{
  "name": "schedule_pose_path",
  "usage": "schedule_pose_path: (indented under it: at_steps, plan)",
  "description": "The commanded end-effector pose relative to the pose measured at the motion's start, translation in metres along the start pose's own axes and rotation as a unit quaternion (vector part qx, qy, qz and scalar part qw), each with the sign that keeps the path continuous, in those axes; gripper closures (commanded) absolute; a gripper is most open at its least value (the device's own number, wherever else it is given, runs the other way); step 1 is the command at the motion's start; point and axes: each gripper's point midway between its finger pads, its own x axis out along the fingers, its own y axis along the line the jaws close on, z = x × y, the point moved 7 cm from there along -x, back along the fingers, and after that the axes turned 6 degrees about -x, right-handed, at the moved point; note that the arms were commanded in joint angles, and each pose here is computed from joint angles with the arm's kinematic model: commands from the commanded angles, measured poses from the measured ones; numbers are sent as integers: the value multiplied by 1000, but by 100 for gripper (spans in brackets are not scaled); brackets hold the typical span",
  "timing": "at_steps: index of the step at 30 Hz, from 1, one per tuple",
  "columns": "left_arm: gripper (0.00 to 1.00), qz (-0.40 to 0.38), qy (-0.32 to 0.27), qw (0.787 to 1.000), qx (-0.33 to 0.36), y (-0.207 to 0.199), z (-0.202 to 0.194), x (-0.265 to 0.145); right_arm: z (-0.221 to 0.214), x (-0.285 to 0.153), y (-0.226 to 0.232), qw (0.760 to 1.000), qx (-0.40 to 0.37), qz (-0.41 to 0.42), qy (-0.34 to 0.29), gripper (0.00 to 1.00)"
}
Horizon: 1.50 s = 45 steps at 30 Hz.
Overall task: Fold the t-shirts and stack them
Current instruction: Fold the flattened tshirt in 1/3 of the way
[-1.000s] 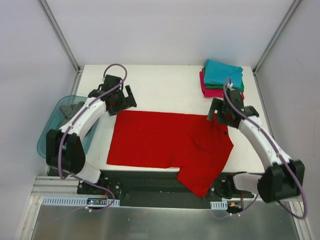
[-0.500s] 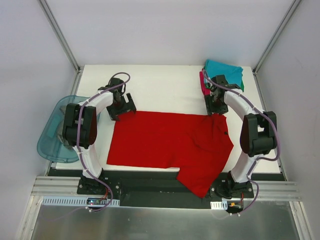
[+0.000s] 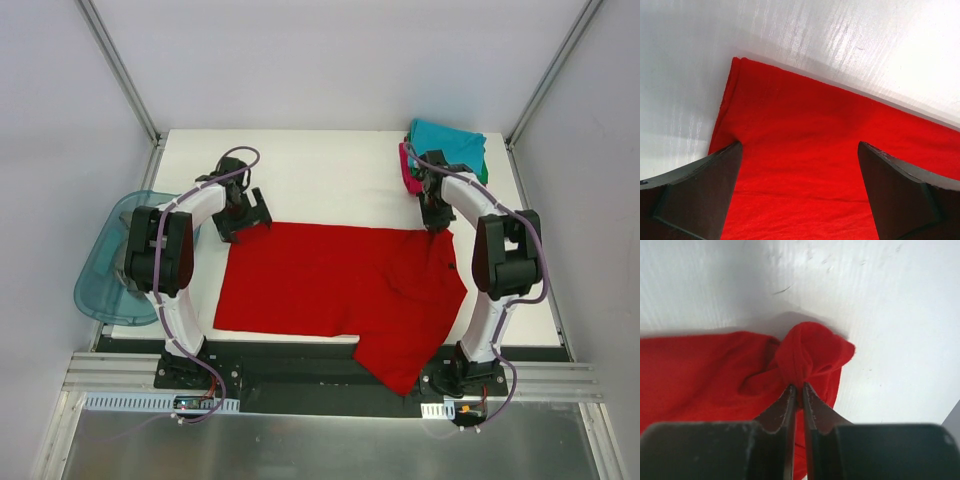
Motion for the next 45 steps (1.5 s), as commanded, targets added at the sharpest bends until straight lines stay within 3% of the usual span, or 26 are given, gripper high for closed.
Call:
schedule_pose_path:
  at_steps: [1, 4, 8, 13, 15, 19, 20, 21, 24, 27, 31, 35, 40, 45]
  plan:
    - [1, 44, 25, 999, -6, 26, -9, 13, 19, -23, -25, 992, 97, -54, -60, 94]
    - [1, 53, 30, 998, -15, 33, -9, 16, 22, -33, -35, 982, 156, 6, -106, 98]
    - [1, 49, 33, 998, -19, 35, -10, 14, 26, -36, -44, 947, 203, 200, -148, 97]
    - [1, 51, 34, 998, -21, 36, -10, 15, 26, -14, -52, 852, 302, 397, -159, 92]
    - [1, 50, 35, 998, -21, 36, -10, 14, 21, -3, -57, 823, 349, 413, -171, 91]
    - [1, 53, 36, 998, -23, 38, -10, 12, 10, -8, -79, 842, 376, 332, -195, 86]
    - [1, 54, 33, 998, -23, 38, -10, 11, 7, -10, -86, 852, 383, 299, -195, 80]
    - [1, 53, 30, 998, -22, 38, -9, 9, 1, -13, -94, 863, 394, 255, -188, 66]
    - [1, 40, 22, 999, -21, 33, -6, 0, -11, -30, -114, 889, 395, 151, -174, 40]
    - [1, 14, 8, 1000, -19, 23, 1, -13, -20, -49, -114, 900, 374, 135, -178, 31]
    - [1, -27, -14, 999, -17, 7, 8, -38, -49, -70, -76, 925, 320, 136, -155, 27]
    - [1, -52, -26, 998, -3, -2, 5, -54, -93, -61, -30, 927, 328, 136, -118, 27]
    - [1, -55, -14, 998, 9, -4, -5, -52, -120, -44, -6, 934, 322, 126, -90, 36]
    - [1, -52, 19, 998, 14, -4, -9, -31, -113, -27, 5, 936, 314, 149, -60, 48]
